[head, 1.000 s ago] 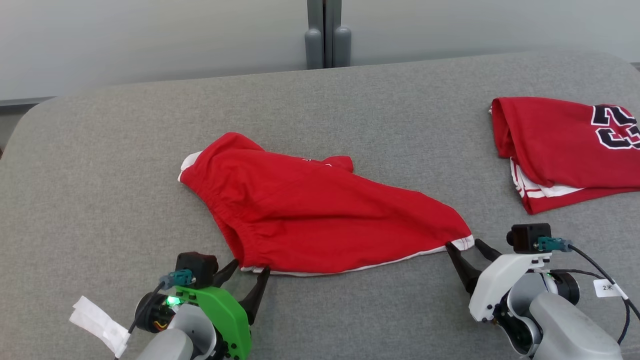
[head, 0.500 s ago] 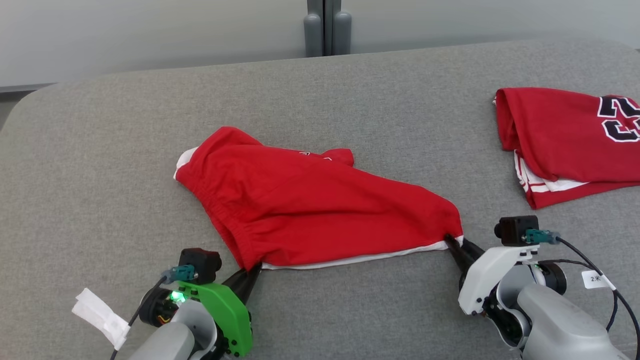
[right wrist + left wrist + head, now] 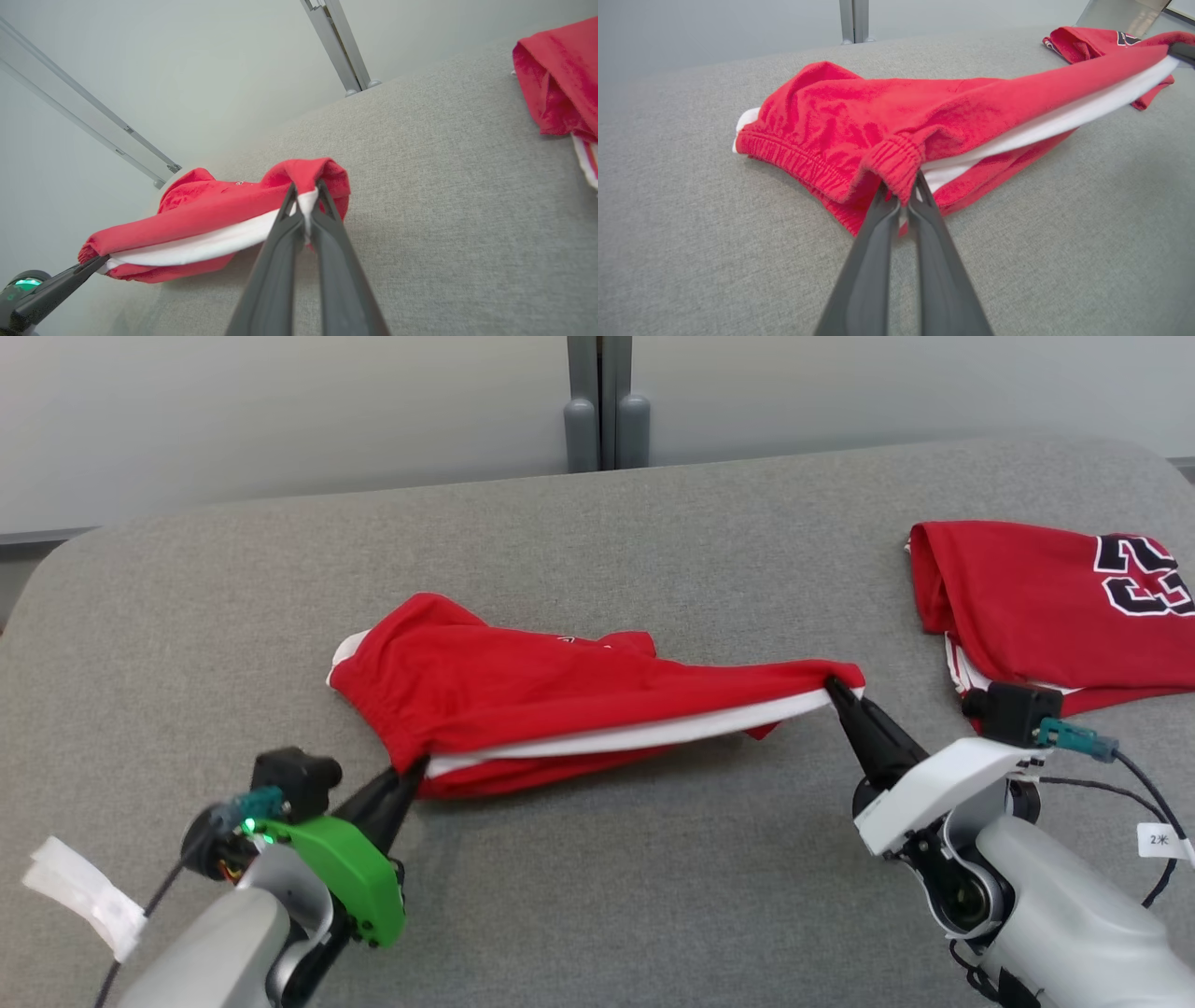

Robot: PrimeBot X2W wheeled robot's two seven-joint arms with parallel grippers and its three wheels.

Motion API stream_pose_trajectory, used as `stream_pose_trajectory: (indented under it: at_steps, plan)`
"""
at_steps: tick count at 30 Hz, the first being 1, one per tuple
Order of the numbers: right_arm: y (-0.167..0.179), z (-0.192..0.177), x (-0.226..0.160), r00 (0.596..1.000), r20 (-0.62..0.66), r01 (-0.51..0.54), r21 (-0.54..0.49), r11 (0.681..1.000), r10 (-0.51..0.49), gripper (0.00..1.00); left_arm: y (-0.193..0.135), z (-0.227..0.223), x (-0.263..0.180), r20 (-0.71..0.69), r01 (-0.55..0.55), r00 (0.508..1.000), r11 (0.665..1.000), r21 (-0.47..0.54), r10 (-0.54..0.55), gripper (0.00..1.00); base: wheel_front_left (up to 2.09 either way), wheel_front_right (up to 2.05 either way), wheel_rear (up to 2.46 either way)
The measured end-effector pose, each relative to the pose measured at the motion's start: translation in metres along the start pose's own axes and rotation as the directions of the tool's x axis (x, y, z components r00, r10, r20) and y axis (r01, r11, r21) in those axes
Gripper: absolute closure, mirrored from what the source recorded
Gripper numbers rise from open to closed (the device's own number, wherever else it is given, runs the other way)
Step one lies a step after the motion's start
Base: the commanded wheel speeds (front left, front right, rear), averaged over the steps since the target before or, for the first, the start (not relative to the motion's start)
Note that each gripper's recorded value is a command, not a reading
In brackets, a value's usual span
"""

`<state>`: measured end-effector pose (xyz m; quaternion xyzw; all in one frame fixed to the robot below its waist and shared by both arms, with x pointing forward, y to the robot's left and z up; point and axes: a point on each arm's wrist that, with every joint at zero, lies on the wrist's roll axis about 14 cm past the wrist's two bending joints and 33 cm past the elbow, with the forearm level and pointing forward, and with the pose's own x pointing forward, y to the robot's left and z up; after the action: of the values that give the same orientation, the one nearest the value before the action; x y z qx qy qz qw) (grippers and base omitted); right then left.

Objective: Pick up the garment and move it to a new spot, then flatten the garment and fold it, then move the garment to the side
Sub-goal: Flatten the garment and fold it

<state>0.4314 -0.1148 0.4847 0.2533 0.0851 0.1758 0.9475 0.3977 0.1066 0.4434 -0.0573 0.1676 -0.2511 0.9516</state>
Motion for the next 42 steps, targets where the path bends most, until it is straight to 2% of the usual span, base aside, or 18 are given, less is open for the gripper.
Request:
stream_pose_trajectory:
  at_steps: [7,10,15,21,27,32,34,37,39,42]
  plan:
    - [0.027,0.041,0.038,0.992,0.100,-0.089,0.091,0.992,0.080,1.00,0.024,0.082,0.022,0.124,-0.002,0.992,0.995,0.104,-0.011,1.00,0.00,0.00,0.00]
    - [0.033,0.063,0.066,0.986,0.128,-0.118,0.094,0.989,0.106,1.00,0.039,0.108,0.041,0.154,-0.021,0.988,0.996,0.091,0.007,1.00,0.00,0.00,0.00]
    - [0.045,0.092,0.118,0.978,0.140,-0.163,0.035,0.986,0.156,1.00,0.070,0.153,0.076,0.189,-0.068,0.981,0.992,0.107,0.047,1.00,0.00,0.00,0.00]
    - [0.044,0.156,0.173,0.949,0.280,-0.163,0.038,0.986,0.146,1.00,0.097,0.211,0.113,0.262,-0.096,0.963,0.991,0.095,0.068,1.00,0.00,0.00,0.00]
    - [0.058,0.201,0.206,0.921,0.347,-0.173,-0.046,0.984,0.178,1.00,0.117,0.269,0.132,0.375,-0.140,0.922,0.987,0.079,0.100,1.00,0.00,0.00,0.00]
    - [0.078,0.242,0.214,0.885,0.406,-0.193,-0.121,0.974,0.226,1.00,0.124,0.321,0.133,0.497,-0.153,0.860,0.988,0.035,0.116,1.00,0.00,0.00,0.00]
    - [0.083,0.253,0.214,0.875,0.422,-0.197,-0.135,0.971,0.236,1.00,0.125,0.329,0.134,0.516,-0.150,0.848,0.988,0.022,0.118,1.00,0.00,0.00,0.00]
    - [0.082,0.256,0.211,0.873,0.426,-0.192,-0.144,0.971,0.236,1.00,0.120,0.324,0.140,0.506,-0.137,0.856,0.990,0.026,0.105,1.00,0.00,0.00,0.00]
    - [0.080,0.247,0.209,0.885,0.402,-0.187,-0.155,0.970,0.234,1.00,0.118,0.315,0.142,0.486,-0.127,0.867,0.992,0.013,0.105,1.00,0.00,0.00,0.00]
    - [0.064,0.213,0.205,0.927,0.319,-0.159,-0.146,0.976,0.199,1.00,0.119,0.281,0.144,0.408,-0.110,0.906,0.994,-0.027,0.111,1.00,0.00,0.00,0.00]
